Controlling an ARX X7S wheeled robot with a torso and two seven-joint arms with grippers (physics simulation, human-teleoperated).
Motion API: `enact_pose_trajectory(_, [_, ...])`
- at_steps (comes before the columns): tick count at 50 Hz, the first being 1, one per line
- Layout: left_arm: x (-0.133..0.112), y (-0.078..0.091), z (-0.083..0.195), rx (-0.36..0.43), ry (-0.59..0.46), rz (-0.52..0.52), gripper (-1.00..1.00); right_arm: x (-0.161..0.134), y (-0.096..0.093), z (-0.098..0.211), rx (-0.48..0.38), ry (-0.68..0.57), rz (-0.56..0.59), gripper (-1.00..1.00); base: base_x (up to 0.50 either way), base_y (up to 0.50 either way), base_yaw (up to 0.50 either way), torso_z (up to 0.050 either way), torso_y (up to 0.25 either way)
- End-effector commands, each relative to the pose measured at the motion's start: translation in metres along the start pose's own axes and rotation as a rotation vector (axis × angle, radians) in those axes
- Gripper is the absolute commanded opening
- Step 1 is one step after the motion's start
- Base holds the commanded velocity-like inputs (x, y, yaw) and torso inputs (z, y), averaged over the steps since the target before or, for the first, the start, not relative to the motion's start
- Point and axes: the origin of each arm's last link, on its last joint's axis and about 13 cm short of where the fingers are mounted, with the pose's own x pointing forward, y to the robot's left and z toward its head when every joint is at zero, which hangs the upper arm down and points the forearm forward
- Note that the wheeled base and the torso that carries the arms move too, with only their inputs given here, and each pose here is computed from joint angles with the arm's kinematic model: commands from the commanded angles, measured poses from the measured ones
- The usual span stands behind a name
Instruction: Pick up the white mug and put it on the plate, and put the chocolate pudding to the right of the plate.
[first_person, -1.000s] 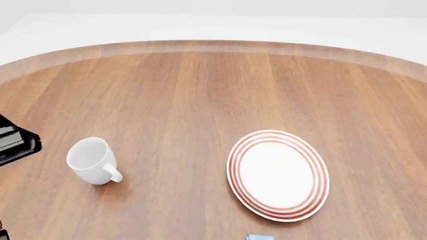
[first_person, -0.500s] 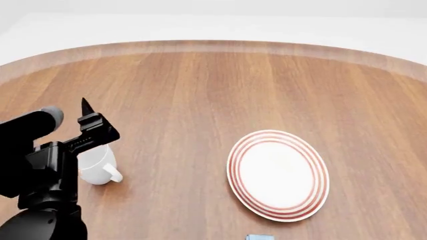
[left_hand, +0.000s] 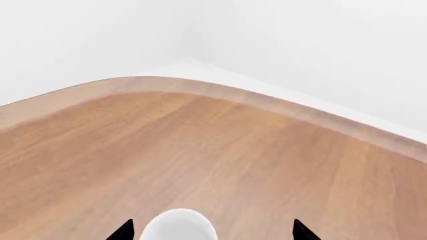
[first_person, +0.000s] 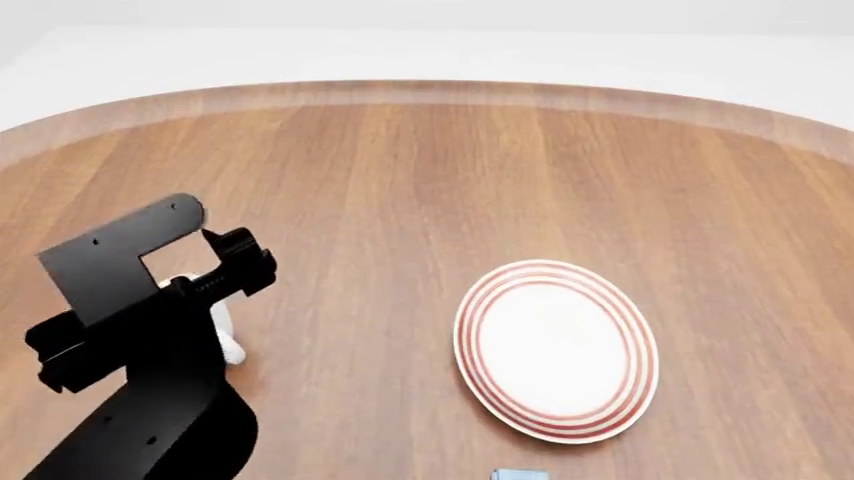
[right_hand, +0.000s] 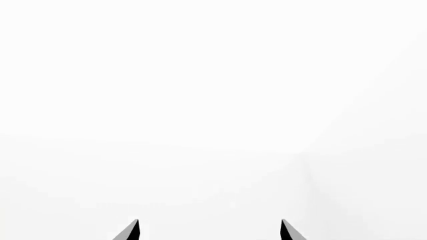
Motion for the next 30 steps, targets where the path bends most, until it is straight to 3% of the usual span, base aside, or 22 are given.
enact_pose_trajectory(1, [0.006, -0.024, 0.002, -0.014, 0.062, 0.102, 1.00, -0.002, -0.002, 0.000, -0.017, -0.006, 0.003, 1.00, 0.00, 0.00, 0.00, 0.000, 0.000])
enact_pose_trajectory(16, [0.025, -0.038, 0.005, -0.028, 0.073, 0.193, 1.00, -0.005, -0.003, -0.004, -0.008, -0.001, 0.011, 1.00, 0.00, 0.00, 0.00, 0.000, 0.000])
enact_pose_trajectory(25, [0.033, -0.039, -0.008, 0.017, 0.093, 0.228, 1.00, -0.008, -0.004, -0.008, -0.007, 0.001, 0.013, 1.00, 0.00, 0.00, 0.00, 0.000, 0.000])
enact_pose_trajectory(30, [0.034, -0.040, -0.024, 0.086, 0.116, 0.211, 1.00, -0.009, -0.004, -0.008, -0.007, 0.001, 0.014, 1.00, 0.00, 0.00, 0.00, 0.000, 0.000])
